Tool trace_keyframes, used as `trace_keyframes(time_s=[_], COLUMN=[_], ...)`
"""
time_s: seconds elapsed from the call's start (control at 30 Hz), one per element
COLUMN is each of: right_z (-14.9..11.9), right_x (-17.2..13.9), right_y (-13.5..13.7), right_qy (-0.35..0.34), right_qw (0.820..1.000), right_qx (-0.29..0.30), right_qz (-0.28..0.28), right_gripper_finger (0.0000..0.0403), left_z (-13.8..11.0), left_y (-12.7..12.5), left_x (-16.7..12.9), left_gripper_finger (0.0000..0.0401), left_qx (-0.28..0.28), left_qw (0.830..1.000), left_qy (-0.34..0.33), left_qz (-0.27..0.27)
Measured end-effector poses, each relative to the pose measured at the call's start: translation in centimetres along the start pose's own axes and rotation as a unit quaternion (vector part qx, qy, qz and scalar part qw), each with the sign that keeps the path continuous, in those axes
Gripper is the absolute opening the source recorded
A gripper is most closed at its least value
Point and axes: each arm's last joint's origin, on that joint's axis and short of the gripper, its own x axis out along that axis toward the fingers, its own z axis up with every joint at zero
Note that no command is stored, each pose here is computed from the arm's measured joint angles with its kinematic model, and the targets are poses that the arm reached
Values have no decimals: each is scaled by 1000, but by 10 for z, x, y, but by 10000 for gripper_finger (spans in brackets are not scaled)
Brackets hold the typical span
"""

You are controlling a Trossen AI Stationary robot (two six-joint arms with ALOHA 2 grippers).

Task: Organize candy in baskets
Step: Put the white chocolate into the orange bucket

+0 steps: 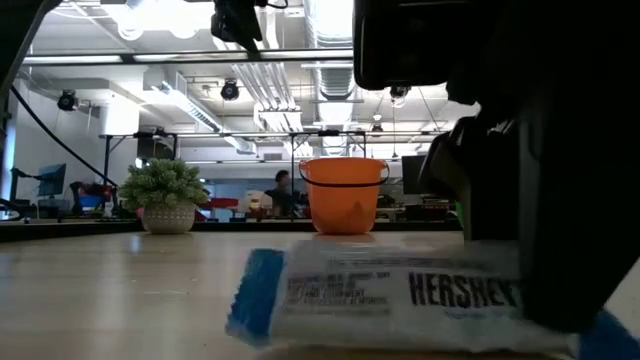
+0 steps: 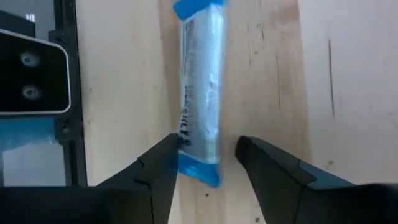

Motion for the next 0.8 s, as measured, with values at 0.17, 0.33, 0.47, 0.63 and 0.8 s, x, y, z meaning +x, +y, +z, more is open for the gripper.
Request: trace_keyframes(time_s=[0.17,0.33,0.47,0.63,0.8], right_z=[-3,-1,2,1,2], right_x=[17,13,6,5,3], right_y=[-5,-5,-3,-4,-5], right_qy=[16,13,9,14,13], right_qw=[1000,999,999,999,999], right_qx=[25,32,27,27,28], right_qz=[3,9,21,17,13], right_gripper_finger=[147,91,26,12,10], left_z=[0,0,0,0,0], left_y=[0,0,0,0,0], left_x=[0,0,0,0,0], left_gripper_finger=[162,162,162,162,162], left_qx=[4,11,11,10,10], left_qw=[1000,1000,1000,1000,1000], left_qy=[0,0,0,0,0], left_qz=[0,0,0,0,0])
